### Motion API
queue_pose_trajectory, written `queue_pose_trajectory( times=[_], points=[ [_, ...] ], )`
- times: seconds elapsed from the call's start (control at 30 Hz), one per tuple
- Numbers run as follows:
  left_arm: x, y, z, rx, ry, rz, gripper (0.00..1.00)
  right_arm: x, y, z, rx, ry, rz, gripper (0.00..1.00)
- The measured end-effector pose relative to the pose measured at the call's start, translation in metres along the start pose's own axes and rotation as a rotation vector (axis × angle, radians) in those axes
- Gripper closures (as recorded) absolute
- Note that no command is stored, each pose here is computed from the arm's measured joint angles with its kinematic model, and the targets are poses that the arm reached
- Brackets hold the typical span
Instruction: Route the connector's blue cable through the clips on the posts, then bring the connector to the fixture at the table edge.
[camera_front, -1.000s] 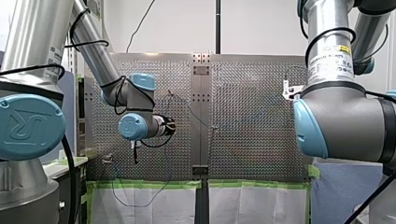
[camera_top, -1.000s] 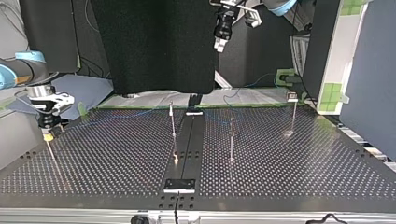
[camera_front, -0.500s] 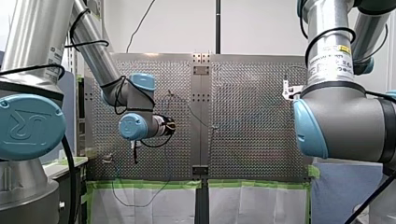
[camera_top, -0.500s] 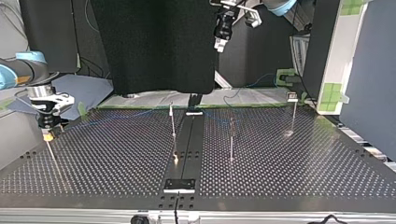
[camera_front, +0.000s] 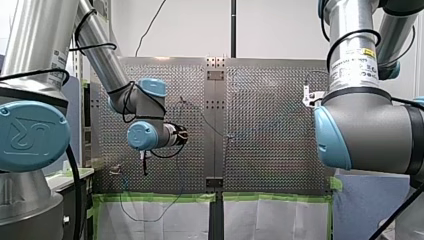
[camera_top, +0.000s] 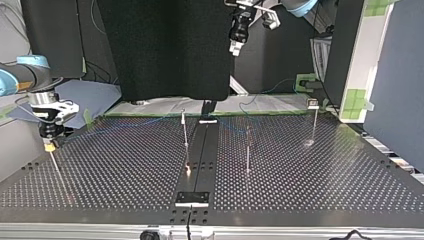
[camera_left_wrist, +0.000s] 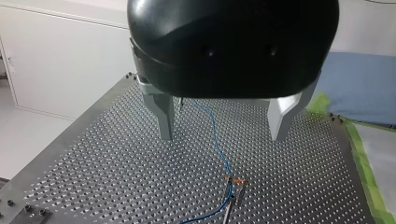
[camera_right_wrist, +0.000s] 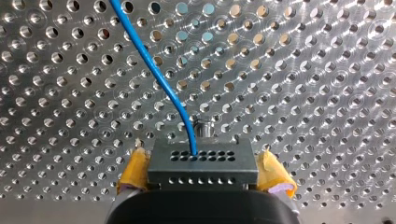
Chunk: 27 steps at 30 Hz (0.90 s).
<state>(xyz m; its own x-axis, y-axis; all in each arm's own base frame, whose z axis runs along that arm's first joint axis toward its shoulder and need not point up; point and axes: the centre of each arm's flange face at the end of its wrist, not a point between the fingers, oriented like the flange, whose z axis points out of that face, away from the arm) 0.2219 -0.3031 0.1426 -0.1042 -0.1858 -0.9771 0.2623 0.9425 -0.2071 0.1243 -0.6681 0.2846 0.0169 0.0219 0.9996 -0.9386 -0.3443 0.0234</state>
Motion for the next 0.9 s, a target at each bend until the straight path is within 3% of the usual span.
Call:
queue_pose_trajectory(
  times=[0.9],
  points=[
    [0.0001, -0.0001, -0.0001, 0.0, 0.0, 0.0, 0.0, -0.0001, 0.0057, -0.0006, -0.06, -0.004, 0.002, 0.0]
  ],
)
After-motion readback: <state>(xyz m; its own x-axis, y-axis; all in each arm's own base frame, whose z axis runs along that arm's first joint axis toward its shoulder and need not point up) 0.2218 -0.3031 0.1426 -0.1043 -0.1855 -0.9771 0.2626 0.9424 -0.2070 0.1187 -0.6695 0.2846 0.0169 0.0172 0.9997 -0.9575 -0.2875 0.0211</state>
